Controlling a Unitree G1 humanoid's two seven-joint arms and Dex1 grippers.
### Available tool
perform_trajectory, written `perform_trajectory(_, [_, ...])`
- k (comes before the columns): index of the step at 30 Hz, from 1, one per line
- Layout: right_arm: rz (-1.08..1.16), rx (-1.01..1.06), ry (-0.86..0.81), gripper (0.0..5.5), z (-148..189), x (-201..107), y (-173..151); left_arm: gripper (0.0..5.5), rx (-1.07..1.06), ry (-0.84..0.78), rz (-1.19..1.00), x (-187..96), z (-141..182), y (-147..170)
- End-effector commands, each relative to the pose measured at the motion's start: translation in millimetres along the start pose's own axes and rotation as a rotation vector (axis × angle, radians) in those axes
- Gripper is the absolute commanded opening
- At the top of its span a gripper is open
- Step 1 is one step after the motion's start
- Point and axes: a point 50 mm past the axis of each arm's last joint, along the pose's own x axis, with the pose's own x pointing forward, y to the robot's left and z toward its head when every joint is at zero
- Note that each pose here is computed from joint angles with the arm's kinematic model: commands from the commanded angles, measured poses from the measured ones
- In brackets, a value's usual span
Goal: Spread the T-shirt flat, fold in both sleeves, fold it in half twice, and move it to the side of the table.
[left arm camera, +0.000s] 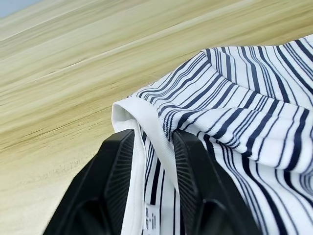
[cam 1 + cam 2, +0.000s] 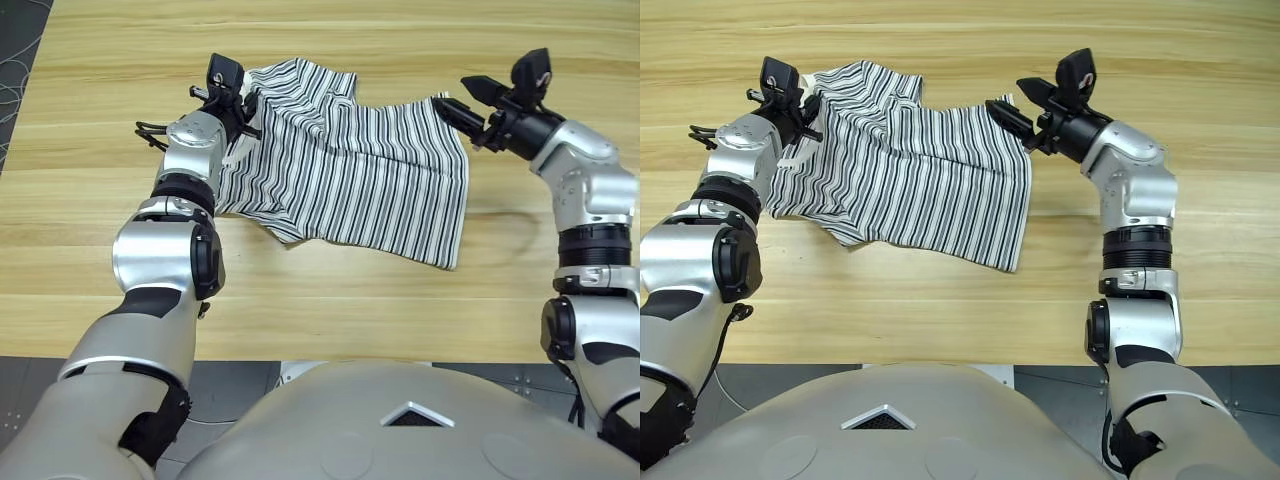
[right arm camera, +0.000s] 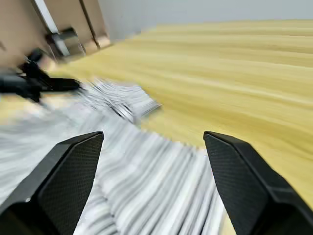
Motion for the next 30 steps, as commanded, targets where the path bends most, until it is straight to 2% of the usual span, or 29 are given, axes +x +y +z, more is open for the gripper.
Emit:
perform_trajectory(1, [0.012, -0.096, 0.171, 3.78, -20.9, 35.0, 17.1, 1.46, 0.005, -0.028, -0.006, 1.7, 8.8, -1.1])
perform_trajectory(5, [-0.021, -0.072, 0.215, 3.78, -24.9, 61.1, 26.8, 1.46, 0.01, -0.028, -0.017, 2.3, 7.8, -4.4])
perform_trajectory(10, [-0.282, 0.016, 0.202, 3.78, -24.3, 66.9, 11.9, 1.46, 0.017, -0.033, -0.033, 2.5, 5.1, -8.7])
perform_trajectory(14, [-0.463, 0.094, 0.229, 3.78, -32.6, 52.8, -8.2, 1.46, 0.024, -0.039, -0.04, 3.0, 4.5, -11.8])
perform_trajectory(20, [-0.617, 0.142, 0.294, 3.78, -45.7, 23.8, -36.2, 1.46, 0.029, -0.066, -0.037, 4.2, 11.0, -13.3])
perform_trajectory(26, [-0.878, 0.221, 0.225, 3.78, -41.2, -16.3, -74.4, 1.46, 0.043, -0.075, -0.036, 4.9, 13.7, -14.4])
perform_trajectory(28, [-0.89, 0.229, 0.191, 3.78, -36.9, -19.0, -77.8, 1.46, 0.04, -0.081, -0.05, 5.4, 15.3, -16.3])
perform_trajectory(30, [-0.807, 0.197, 0.147, 3.78, -28.2, -6.8, -70.2, 1.46, 0.04, -0.087, -0.066, 5.8, 17.0, -18.2])
